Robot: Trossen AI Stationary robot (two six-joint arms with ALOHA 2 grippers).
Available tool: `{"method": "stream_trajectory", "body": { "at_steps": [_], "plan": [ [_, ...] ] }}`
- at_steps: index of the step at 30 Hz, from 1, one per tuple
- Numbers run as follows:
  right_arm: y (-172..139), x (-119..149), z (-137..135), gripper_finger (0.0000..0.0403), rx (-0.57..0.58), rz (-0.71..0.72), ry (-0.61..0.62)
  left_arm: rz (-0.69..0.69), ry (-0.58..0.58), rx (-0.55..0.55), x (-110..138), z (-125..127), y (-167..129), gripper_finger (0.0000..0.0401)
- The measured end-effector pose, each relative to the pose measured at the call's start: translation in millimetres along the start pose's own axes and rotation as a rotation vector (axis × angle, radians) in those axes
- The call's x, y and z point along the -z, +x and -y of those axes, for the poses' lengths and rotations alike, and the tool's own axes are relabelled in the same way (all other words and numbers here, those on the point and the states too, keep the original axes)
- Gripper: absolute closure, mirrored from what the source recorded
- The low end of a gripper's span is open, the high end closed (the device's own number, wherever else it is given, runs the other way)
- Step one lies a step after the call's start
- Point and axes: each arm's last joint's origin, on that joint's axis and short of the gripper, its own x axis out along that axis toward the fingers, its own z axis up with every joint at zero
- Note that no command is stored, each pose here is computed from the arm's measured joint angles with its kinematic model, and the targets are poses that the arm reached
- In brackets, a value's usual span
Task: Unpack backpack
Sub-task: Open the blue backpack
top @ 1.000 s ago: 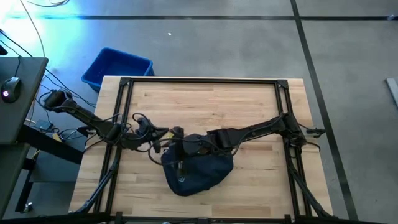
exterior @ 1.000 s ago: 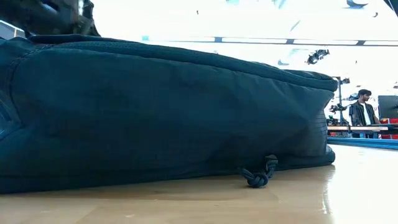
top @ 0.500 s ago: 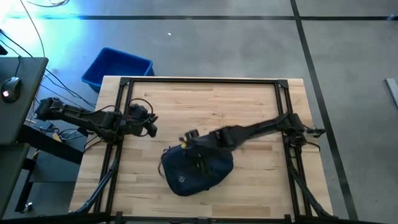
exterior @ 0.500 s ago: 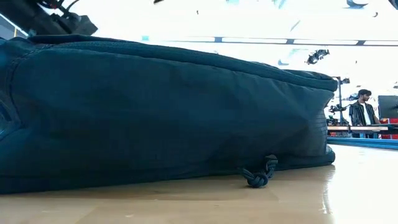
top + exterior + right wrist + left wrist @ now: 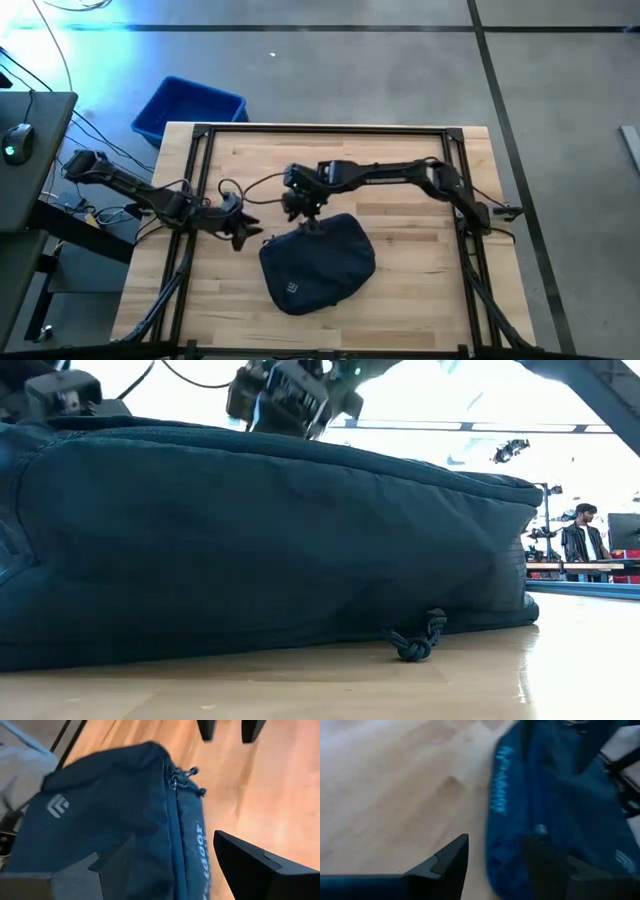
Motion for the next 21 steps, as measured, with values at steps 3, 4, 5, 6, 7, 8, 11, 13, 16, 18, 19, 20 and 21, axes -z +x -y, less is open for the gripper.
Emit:
{"method": "stream_trajectory", "body": {
  "at_steps": [3,4,5,6,7,8,11,13,16,18,19,20,21],
  "plan": [
    [12.7,4.6,5.3,0.0139,-0.005,-0.009,-0.012,0.003,-0.009,-0.005,3.3,-0.2,-1.1,0.0231],
    [16.8,6.8,7.3,0.0138,-0.008,-0.015,-0.009,0.003,-0.020,-0.005,3.9,0.3,-1.4,0.0231],
    [20.7,8.6,8.8,0.0136,-0.011,-0.021,-0.006,0.002,-0.026,-0.008,4.8,0.4,-1.8,0.0231],
    [25.2,11.1,9.9,0.0136,-0.015,-0.032,-0.002,0.008,-0.029,-0.006,5.0,1.1,-2.0,0.0231],
    [29.2,13.9,11.0,0.0135,-0.023,-0.045,-0.003,0.017,-0.026,-0.008,5.2,1.8,-1.9,0.0231],
    [33.2,17.4,12.4,0.0135,-0.027,-0.063,-0.004,0.023,-0.023,-0.015,5.7,2.0,-2.0,0.0231],
    [47.2,24.3,14.2,0.0142,-0.039,-0.089,-0.009,0.028,-0.011,-0.030,7.6,2.1,-1.7,0.0231],
    [56.1,27.9,13.6,0.0163,-0.039,-0.105,-0.018,0.029,-0.015,-0.041,8.6,2.1,-1.2,0.0231],
    [64.0,28.2,7.1,0.0230,0.028,-0.137,-0.057,0.015,-0.011,-0.047,11.3,2.9,0.3,0.0231],
    [65.3,25.6,1.6,0.0294,0.109,-0.158,-0.102,-0.010,0.000,-0.052,14.9,2.9,0.8,0.0231],
    [64.2,23.1,-1.8,0.0328,0.164,-0.167,-0.121,-0.013,-0.004,-0.053,16.2,3.8,1.4,0.0231],
    [63.0,20.8,-4.9,0.0362,0.216,-0.175,-0.138,-0.014,-0.008,-0.059,17.6,4.2,2.2,0.0231],
    [61.7,19.1,-8.1,0.0381,0.258,-0.185,-0.152,-0.016,-0.011,-0.070,19.3,4.1,2.8,0.0231]
  ]
}}
